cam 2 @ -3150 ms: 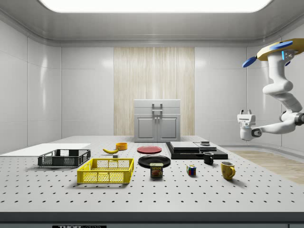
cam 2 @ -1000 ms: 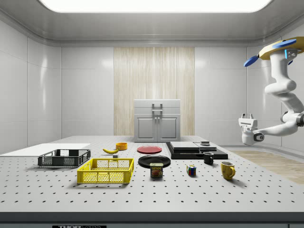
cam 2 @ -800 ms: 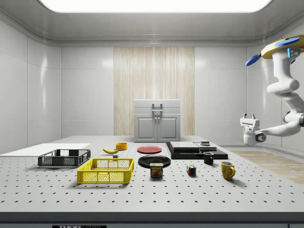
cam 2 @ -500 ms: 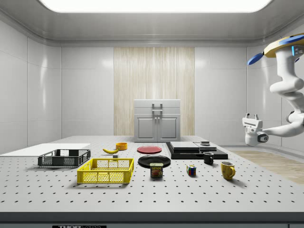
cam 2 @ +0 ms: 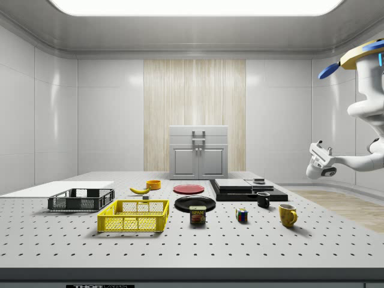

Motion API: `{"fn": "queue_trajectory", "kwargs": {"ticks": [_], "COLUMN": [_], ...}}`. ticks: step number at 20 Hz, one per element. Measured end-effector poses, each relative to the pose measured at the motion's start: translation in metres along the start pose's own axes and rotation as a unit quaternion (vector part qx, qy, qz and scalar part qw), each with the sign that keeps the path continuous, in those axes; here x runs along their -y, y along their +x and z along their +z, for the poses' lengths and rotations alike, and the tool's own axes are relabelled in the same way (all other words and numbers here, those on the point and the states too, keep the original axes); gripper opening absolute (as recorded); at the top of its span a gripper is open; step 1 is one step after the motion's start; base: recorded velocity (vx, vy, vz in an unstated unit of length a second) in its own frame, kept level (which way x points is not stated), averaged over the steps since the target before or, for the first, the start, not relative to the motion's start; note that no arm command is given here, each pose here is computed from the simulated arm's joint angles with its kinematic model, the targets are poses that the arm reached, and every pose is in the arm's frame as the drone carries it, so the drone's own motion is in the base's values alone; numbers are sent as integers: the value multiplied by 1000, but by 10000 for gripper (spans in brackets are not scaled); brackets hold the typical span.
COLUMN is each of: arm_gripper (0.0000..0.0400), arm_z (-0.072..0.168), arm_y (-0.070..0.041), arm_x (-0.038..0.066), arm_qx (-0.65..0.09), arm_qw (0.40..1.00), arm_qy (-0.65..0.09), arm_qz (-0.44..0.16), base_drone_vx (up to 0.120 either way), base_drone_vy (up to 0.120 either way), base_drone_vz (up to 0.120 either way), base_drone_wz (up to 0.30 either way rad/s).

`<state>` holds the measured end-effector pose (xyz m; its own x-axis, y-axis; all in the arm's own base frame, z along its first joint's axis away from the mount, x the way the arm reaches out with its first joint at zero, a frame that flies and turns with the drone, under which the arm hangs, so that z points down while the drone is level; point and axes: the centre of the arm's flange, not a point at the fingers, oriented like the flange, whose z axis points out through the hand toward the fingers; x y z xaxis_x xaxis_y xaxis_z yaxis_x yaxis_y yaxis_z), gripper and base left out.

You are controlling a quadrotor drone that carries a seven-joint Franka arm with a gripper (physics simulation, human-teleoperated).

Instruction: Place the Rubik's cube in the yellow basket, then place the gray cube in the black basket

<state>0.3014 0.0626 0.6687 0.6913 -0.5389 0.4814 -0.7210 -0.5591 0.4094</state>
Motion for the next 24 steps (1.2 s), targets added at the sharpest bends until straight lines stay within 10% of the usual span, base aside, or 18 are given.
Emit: {"fn": "queue_trajectory", "kwargs": {"ticks": [5,9,16,24], "arm_gripper": [400,400,400,400], "arm_z": [25,82,152,172], "arm_y": [-46,-70,-62,-52], "arm_x": [45,67,57,46], "arm_qx": [-246,-452,-617,-656], "arm_qw": [938,768,487,372], "arm_qy": [-246,-453,-618,-656], "arm_qz": [-8,-14,-20,-24], "base_drone_vx": [88,120,120,120], "base_drone_vy": [120,120,57,15], "base_drone_vz": [0,0,-6,-85], "base_drone_wz": [0,0,0,0]}}
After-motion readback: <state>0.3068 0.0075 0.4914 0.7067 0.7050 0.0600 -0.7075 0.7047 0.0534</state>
